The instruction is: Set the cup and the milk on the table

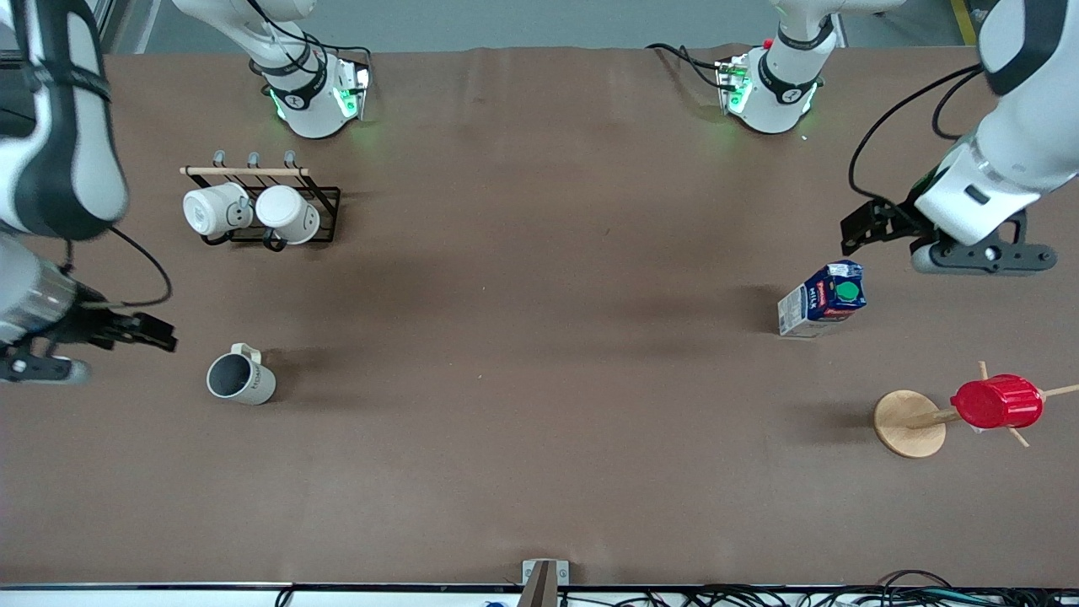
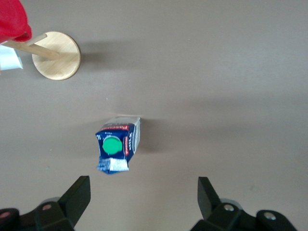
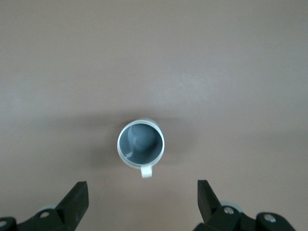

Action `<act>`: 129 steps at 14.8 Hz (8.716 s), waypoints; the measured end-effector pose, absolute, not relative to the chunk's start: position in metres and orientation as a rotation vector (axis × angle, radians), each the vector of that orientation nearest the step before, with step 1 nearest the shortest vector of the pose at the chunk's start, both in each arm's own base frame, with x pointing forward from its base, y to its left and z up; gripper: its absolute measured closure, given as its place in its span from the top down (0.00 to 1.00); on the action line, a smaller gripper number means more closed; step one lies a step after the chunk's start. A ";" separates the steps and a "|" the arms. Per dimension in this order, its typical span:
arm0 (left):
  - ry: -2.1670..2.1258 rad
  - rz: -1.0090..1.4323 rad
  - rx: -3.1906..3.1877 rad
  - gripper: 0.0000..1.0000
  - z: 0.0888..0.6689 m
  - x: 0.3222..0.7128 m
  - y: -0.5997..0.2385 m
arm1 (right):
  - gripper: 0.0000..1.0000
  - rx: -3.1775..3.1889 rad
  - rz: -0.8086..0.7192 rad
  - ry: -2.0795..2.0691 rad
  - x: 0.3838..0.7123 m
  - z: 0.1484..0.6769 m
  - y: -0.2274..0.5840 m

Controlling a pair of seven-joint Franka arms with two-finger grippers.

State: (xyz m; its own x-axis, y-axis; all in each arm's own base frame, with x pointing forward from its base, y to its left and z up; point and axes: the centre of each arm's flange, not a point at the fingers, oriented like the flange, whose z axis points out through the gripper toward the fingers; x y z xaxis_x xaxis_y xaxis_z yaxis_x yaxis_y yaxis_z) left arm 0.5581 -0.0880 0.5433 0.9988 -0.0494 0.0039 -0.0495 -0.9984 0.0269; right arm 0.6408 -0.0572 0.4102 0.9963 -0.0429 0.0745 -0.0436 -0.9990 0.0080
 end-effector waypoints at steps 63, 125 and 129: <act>-0.144 0.109 3.069 0.38 0.402 0.609 -0.154 | 0.07 3.113 0.123 -0.422 0.564 0.261 0.450; 0.007 0.182 3.044 1.00 0.601 0.574 -0.149 | 1.00 3.112 0.018 -0.137 0.560 0.650 -0.015; 0.033 0.210 3.046 1.00 0.622 0.576 -0.124 | 1.00 3.112 0.017 -0.137 0.560 0.649 -0.016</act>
